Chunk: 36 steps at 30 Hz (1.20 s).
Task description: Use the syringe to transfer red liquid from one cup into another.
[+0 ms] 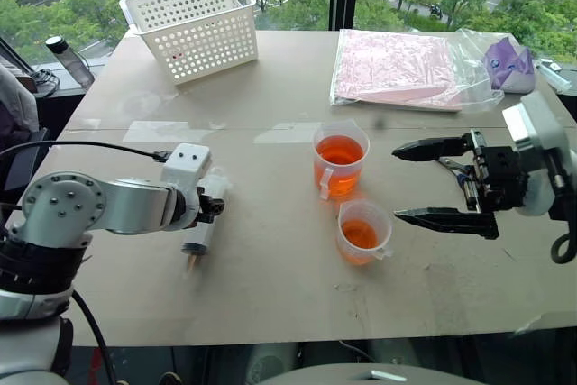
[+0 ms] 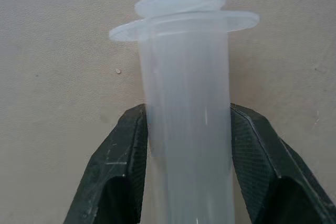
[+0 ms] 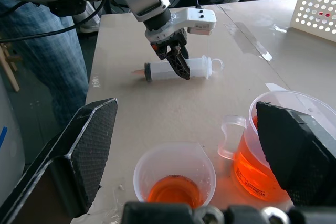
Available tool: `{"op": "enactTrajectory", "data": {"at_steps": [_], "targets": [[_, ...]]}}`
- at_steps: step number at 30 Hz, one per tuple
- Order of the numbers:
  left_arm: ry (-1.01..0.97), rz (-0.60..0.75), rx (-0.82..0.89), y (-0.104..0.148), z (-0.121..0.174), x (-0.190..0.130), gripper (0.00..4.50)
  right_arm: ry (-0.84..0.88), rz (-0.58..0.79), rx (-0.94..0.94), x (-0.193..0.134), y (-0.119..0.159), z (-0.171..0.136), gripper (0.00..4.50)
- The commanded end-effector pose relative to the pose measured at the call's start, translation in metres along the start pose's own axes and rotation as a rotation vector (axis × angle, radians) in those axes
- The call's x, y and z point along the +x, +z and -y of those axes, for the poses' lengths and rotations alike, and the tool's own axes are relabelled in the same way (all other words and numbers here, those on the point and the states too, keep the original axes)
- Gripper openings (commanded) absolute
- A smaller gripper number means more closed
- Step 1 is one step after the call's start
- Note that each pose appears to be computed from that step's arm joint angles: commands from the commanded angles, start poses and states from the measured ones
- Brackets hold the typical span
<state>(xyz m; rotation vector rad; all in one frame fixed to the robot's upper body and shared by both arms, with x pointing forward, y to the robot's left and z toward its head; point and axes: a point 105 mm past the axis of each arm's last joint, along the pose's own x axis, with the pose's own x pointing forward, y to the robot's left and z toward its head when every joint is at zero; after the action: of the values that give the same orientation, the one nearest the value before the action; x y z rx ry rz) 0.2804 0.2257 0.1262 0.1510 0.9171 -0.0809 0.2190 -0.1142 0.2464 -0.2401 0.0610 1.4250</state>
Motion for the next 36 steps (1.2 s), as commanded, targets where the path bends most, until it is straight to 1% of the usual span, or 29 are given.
{"op": "enactTrajectory", "data": {"at_steps": [1, 4, 7, 9, 10, 12, 14, 16, 18, 19, 20, 22, 25, 27, 29, 33, 36], "targets": [[0.022, 0.049, 0.002, 0.009, 0.0, -0.005, 1.4, -0.01, 0.001, -0.049, -0.003, 0.007, -0.001, 4.5], [0.047, 0.125, -0.016, 0.022, -0.003, -0.01, 1.4, -0.014, 0.002, -0.045, -0.004, 0.007, 0.0, 4.5], [0.067, 0.256, -0.014, 0.046, -0.008, -0.022, 1.4, -0.028, 0.011, -0.041, -0.005, 0.008, 0.003, 4.5], [0.024, 0.426, -0.038, 0.073, -0.005, -0.038, 1.4, -0.04, 0.025, -0.032, -0.007, 0.009, 0.005, 4.5], [-0.026, 0.498, -0.049, 0.084, -0.002, -0.048, 1.4, -0.046, 0.03, -0.029, -0.008, 0.01, 0.007, 4.5], [-0.171, 0.695, -0.084, 0.111, 0.011, -0.075, 1.4, -0.051, 0.034, -0.029, -0.008, 0.011, 0.009, 4.5], [-0.253, 0.844, -0.057, 0.128, 0.018, -0.098, 1.4, -0.053, 0.048, -0.029, -0.008, 0.013, 0.011, 4.5], [-0.337, 1.038, -0.028, 0.147, 0.026, -0.125, 1.4, -0.059, 0.077, -0.027, -0.008, 0.017, 0.014, 4.5], [-0.442, 1.209, 0.062, 0.16, 0.041, -0.145, 1.4, -0.084, 0.118, -0.029, -0.009, 0.023, 0.021, 4.5], [-0.487, 1.259, 0.093, 0.163, 0.048, -0.149, 1.4, -0.109, 0.138, -0.029, -0.01, 0.025, 0.027, 4.5], [-0.513, 1.287, 0.113, 0.165, 0.052, -0.15, 1.4, -0.126, 0.15, -0.029, -0.011, 0.026, 0.03, 4.5], [-0.617, 1.346, 0.091, 0.169, 0.063, -0.152, 1.4, -0.181, 0.206, -0.014, -0.016, 0.03, 0.041, 4.5], [-0.802, 1.401, 0.164, 0.164, 0.09, -0.152, 1.4, -0.254, 0.313, 0.026, -0.035, 0.042, 0.057, 4.5], [-0.873, 1.425, 0.189, 0.163, 0.1, -0.148, 1.4, -0.318, 0.362, 0.019, -0.045, 0.049, 0.068, 4.5], [-0.923, 1.441, 0.209, 0.162, 0.106, -0.142, 1.4, -0.375, 0.398, 0.011, -0.053, 0.055, 0.077, 4.5], [-1.042, 1.434, 0.266, 0.16, 0.115, -0.118, 1.4, -0.544, 0.442, -0.03, -0.062, 0.069, 0.103, 4.5], [-1.089, 1.424, 0.255, 0.164, 0.113, -0.104, 1.4, -0.58, 0.455, -0.041, -0.057, 0.081, 0.109, 4.5]]}}
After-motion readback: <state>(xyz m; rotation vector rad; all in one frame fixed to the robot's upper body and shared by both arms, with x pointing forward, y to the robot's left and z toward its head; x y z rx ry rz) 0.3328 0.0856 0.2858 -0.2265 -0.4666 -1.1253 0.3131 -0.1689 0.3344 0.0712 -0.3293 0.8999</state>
